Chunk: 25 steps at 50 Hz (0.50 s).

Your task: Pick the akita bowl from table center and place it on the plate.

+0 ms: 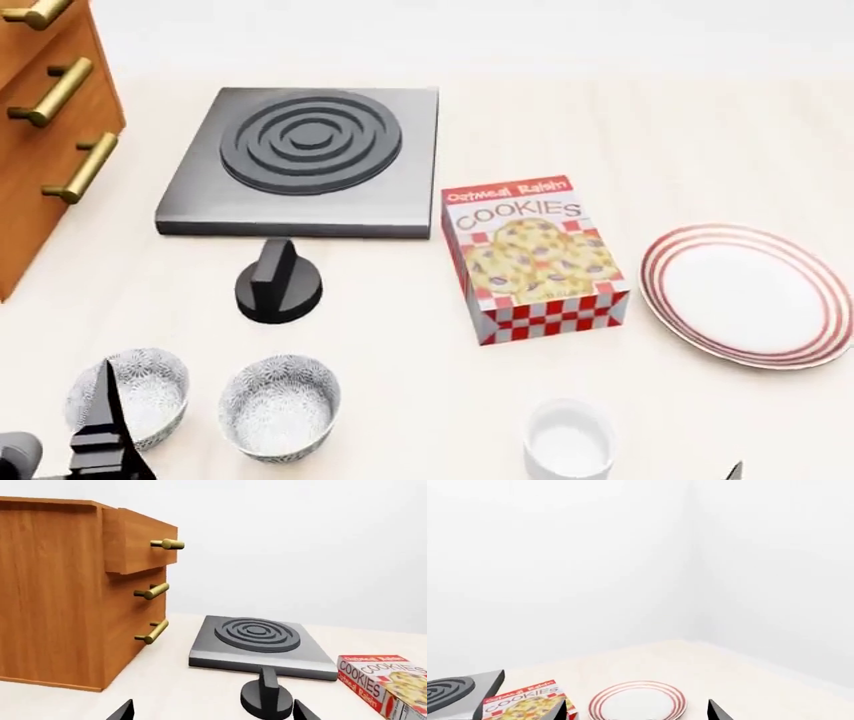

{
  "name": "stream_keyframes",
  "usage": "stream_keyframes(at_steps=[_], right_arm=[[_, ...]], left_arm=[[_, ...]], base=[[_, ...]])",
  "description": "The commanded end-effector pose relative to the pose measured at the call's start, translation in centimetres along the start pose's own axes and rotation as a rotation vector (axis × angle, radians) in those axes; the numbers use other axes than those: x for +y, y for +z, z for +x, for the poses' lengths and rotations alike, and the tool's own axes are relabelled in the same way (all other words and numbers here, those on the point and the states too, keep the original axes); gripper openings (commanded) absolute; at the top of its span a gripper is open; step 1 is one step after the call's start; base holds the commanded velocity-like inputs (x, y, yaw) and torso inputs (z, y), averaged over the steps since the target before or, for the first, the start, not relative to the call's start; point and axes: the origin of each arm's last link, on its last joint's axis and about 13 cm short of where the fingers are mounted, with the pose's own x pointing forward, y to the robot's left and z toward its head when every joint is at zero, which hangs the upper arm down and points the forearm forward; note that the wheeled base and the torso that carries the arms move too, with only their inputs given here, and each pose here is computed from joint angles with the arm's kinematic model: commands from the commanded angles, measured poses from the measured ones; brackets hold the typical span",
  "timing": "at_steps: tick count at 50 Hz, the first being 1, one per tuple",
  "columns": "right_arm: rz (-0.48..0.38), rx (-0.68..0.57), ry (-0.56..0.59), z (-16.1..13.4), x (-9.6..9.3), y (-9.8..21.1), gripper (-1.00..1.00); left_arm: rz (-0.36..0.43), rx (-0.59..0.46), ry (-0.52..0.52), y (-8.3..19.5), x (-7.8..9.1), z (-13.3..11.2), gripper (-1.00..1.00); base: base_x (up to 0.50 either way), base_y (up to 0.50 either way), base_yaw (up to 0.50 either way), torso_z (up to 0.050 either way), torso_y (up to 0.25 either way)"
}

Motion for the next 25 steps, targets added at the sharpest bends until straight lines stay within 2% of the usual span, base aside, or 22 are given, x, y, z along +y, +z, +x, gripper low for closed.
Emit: stream_keyframes(at_steps=[1,9,24,25], right_arm=[[-0.003,-0.028,-0.021,-0.2,-0.33,0.51,1.0],[0.009,-0.016,-0.025,-0.21,-0.38,0.5,1.0],[-0.002,-0.044,-0.013,-0.33,-0.34,0.62,1.0],[-0.016,-0.008,-0.015,-0.2,-0.3,0.47,1.0]], left_arm=[[-0.006,-0.008,0.002,0.38,0.16,0.05,1.0],[-0.008,-0.007,0.003,0.41,0.26,0.08,1.0],[-0.008,-0.01,0.005,0.52,0.42,-0.06,1.0],[-0.007,-0.01,0.005,0.49,0.41,-0.07,1.0]], base=[[0.5,0.0,0.0,0.0,0.0],[0.49,0.0,0.0,0.0,0.0],[0.02,0.0,0.0,0.0,0.0],[0.5,0.0,0.0,0.0,0.0]])
